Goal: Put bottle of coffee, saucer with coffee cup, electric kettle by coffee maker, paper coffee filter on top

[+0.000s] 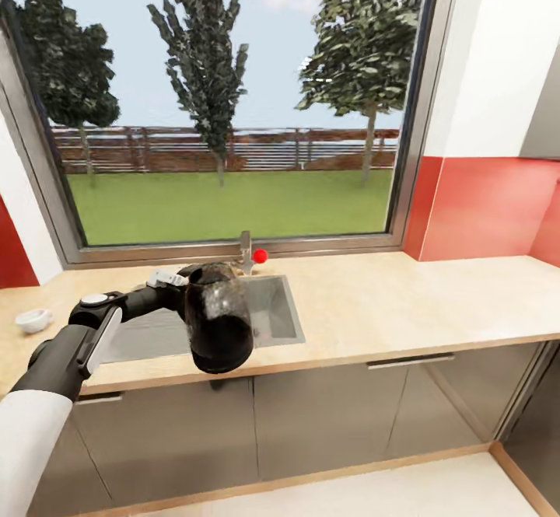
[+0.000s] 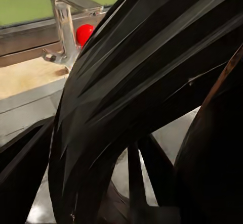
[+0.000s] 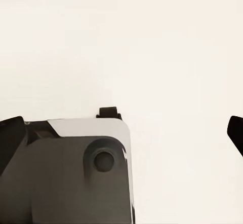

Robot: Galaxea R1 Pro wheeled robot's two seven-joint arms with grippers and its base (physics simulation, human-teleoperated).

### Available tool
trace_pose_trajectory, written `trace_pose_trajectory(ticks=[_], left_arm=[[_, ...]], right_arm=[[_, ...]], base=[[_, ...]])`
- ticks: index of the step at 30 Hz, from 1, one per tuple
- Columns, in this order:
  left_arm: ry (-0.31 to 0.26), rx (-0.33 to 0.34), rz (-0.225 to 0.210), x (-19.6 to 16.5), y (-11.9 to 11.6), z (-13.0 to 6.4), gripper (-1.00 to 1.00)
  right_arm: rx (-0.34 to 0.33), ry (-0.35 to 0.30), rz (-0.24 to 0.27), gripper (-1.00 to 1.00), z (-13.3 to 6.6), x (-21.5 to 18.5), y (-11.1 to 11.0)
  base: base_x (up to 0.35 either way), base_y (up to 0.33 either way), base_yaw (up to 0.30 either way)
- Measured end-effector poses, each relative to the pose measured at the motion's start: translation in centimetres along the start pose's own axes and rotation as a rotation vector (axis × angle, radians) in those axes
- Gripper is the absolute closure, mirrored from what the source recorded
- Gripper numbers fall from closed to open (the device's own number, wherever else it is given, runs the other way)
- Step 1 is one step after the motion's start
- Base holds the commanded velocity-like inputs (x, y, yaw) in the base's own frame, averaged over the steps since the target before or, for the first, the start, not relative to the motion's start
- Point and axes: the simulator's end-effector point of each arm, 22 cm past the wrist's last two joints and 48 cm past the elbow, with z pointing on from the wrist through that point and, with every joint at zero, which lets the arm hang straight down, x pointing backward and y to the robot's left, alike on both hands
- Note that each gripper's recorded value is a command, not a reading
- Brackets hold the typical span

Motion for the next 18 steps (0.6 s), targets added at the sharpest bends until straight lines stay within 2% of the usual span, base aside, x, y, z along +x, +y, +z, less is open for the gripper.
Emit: trace_pose_trajectory(ticks=[12, 18], left_arm=[[-0.003, -0.004, 0.000, -0.27, -0.02, -0.23, 1.00], [-0.005, -0.017, 0.000, -0.41, 0.26, -0.41, 1.00]], right_arm=[[-0.001, -0.010, 0.000, -1.00, -0.10, -0.42, 0.01], [0.000, -0.014, 0.000, -1.00, -0.15, -0.55, 0.01]], base=[[-0.301, 0.187, 0.245], [-0.132, 0.101, 0.262]])
